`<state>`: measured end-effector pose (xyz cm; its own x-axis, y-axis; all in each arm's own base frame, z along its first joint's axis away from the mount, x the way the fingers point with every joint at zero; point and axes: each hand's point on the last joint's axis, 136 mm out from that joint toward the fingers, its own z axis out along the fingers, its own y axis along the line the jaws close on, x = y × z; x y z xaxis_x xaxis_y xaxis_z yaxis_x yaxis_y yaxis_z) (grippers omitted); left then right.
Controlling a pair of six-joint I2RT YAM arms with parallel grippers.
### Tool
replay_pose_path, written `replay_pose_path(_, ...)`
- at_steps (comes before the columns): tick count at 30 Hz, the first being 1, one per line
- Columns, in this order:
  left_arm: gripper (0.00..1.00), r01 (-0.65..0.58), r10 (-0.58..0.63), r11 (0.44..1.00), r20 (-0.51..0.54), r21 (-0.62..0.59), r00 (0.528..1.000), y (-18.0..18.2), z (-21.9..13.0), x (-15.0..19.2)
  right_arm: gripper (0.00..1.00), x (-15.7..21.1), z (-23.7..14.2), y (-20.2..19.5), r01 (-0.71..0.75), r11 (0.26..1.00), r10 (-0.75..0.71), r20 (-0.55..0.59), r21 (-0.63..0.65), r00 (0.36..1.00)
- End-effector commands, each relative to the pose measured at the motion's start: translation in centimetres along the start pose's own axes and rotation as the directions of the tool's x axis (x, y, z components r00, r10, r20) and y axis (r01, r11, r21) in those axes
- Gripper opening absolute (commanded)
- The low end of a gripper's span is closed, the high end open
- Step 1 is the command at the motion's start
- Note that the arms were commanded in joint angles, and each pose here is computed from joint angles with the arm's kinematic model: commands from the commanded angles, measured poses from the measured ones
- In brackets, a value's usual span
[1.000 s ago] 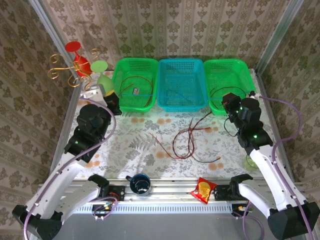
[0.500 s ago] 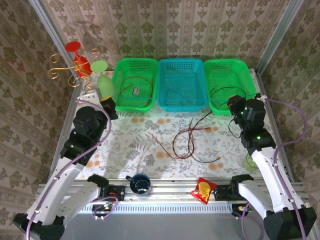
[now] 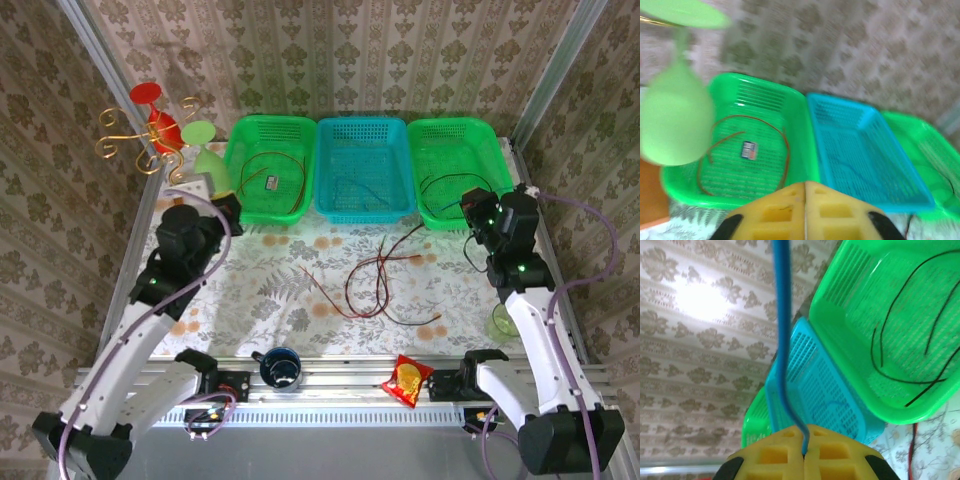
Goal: Untangle the cables
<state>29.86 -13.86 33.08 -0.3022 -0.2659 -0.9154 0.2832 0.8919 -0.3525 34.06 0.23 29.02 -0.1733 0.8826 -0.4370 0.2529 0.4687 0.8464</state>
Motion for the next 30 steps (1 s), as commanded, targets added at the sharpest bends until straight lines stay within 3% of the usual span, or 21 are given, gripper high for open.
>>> replay_pose_path(1, 0.28, -0.174, 0.173, 0.949, 0.027, 0.264, 0.985, -6.8, 0.4, -0.1, 0.00, -0.3, -1.3, 5.9, 0.031, 0.982, -0.043, -0.060, -0.184, 0.997)
replay_pose_path(3, 0.44, -0.266, 0.273, 0.883, 0.038, 0.386, 0.961, -10.2, 0.8, 0.8, 0.00, -0.1, -1.7, 7.9, 0.042, 0.970, -0.067, -0.096, -0.241, 0.993)
replay_pose_path(6, 0.61, -0.298, 0.333, 0.791, 0.033, 0.534, 0.942, -14.1, 1.7, 2.4, 0.00, 0.0, -2.6, 11.0, 0.029, 0.943, -0.082, -0.148, -0.332, 0.986)
replay_pose_path(11, 0.75, -0.369, 0.371, 0.649, 0.146, 0.665, 0.917, -18.8, 3.2, 3.9, 0.00, -0.9, -5.4, 16.1, 0.006, 0.887, -0.090, -0.160, -0.462, 0.983)
replay_pose_path(15, 0.78, -0.420, 0.353, 0.569, 0.251, 0.707, 0.901, -21.3, 4.5, 4.1, 0.00, -2.0, -7.9, 19.0, 0.009, 0.852, -0.094, -0.135, -0.524, 0.986)
replay_pose_path(20, 0.80, -0.440, 0.357, 0.486, 0.288, 0.755, 0.889, -24.6, 6.2, 5.8, 0.00, -2.5, -9.9, 21.1, 0.014, 0.820, -0.105, -0.127, -0.573, 0.986)
replay_pose_path(27, 0.79, -0.486, 0.346, 0.479, 0.352, 0.731, 0.870, -27.7, 9.1, 6.7, 0.00, -2.7, -11.5, 22.0, -0.008, 0.798, -0.091, -0.134, -0.603, 0.987)
replay_pose_path(30, 0.68, -0.461, 0.296, 0.437, 0.360, 0.773, 0.885, -29.2, 9.2, 6.2, 0.00, -2.6, -11.8, 22.1, -0.005, 0.798, -0.096, -0.134, -0.603, 0.986)
